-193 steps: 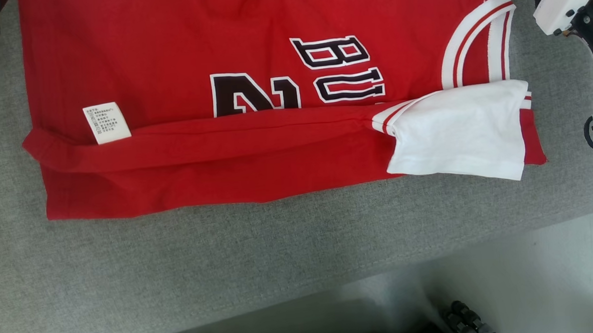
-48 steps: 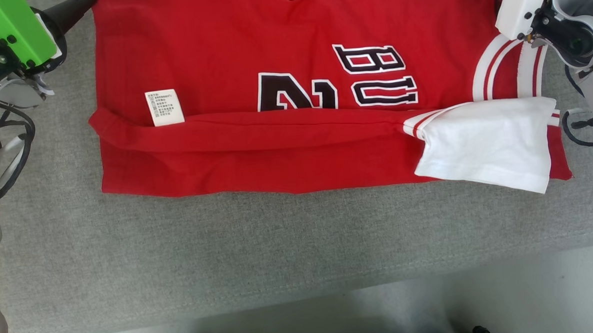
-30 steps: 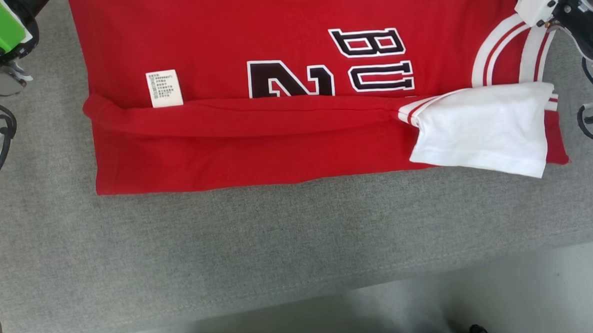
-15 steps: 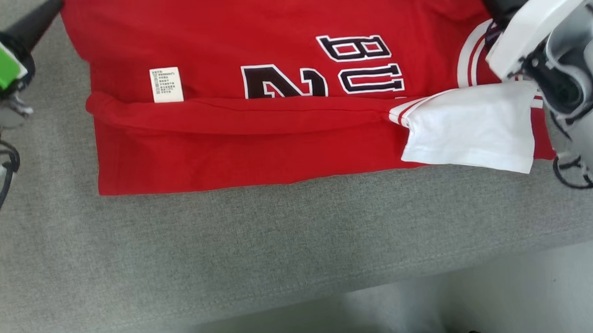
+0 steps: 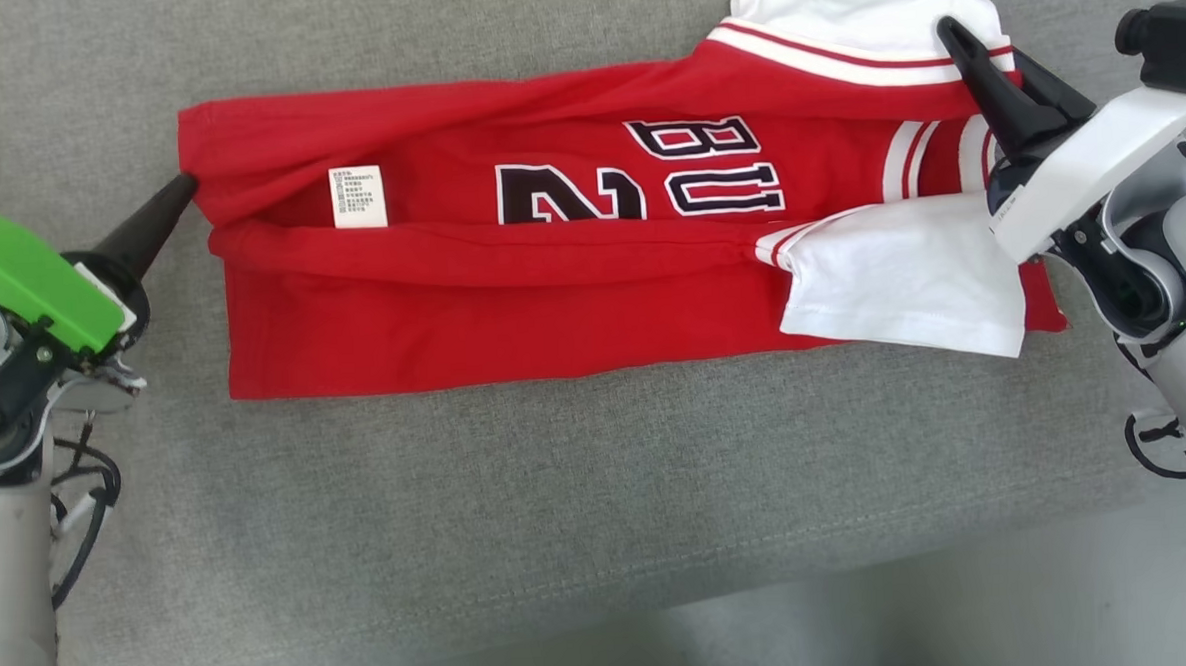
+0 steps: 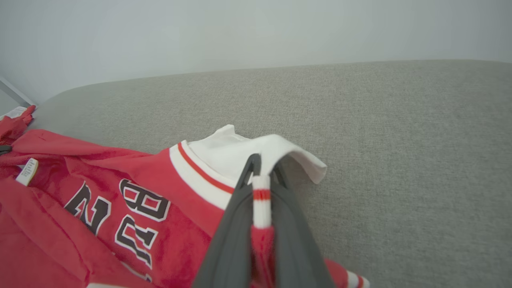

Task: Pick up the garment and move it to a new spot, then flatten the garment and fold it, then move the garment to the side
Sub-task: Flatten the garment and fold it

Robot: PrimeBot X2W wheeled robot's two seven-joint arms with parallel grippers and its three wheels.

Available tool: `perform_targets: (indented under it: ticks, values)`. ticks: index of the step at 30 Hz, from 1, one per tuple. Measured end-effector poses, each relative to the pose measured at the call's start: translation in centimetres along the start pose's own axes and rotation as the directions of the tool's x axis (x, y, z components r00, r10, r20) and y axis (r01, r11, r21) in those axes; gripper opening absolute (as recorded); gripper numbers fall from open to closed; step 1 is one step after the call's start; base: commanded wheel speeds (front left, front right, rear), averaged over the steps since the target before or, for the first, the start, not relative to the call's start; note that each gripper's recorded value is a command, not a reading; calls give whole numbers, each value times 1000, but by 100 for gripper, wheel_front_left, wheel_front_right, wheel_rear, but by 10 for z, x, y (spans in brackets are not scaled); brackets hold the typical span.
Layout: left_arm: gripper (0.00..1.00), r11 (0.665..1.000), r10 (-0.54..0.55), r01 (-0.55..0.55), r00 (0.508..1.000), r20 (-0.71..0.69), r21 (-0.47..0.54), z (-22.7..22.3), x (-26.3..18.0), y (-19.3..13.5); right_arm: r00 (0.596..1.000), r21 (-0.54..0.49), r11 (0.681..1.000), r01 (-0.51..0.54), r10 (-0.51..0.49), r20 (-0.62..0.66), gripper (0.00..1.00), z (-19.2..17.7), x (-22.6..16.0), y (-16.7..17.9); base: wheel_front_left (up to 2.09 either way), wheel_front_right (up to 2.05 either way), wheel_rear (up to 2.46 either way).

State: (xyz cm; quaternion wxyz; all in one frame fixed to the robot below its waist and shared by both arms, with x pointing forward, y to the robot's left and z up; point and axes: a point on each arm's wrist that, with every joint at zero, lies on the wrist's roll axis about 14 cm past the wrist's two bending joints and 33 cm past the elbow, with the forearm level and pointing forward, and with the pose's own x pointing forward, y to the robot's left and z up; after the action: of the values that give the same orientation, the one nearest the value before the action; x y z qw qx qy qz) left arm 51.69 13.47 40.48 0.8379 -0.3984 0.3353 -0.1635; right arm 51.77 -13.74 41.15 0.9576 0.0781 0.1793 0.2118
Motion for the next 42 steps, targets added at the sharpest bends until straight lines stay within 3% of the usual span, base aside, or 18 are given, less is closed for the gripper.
perform_targets:
  ticks: [17, 42]
  values:
    - [0, 996, -91, 90, 990, 107, 19, 1, -47, -38, 993, -77, 996, -33, 41, 110, 0, 34, -37, 24, 0, 0, 0]
    - [0, 997, -67, 68, 997, 24, -39, -49, -53, -19, 999, -48, 999, 27, -28, -18, 0, -21, -62, 9, 0, 0, 0]
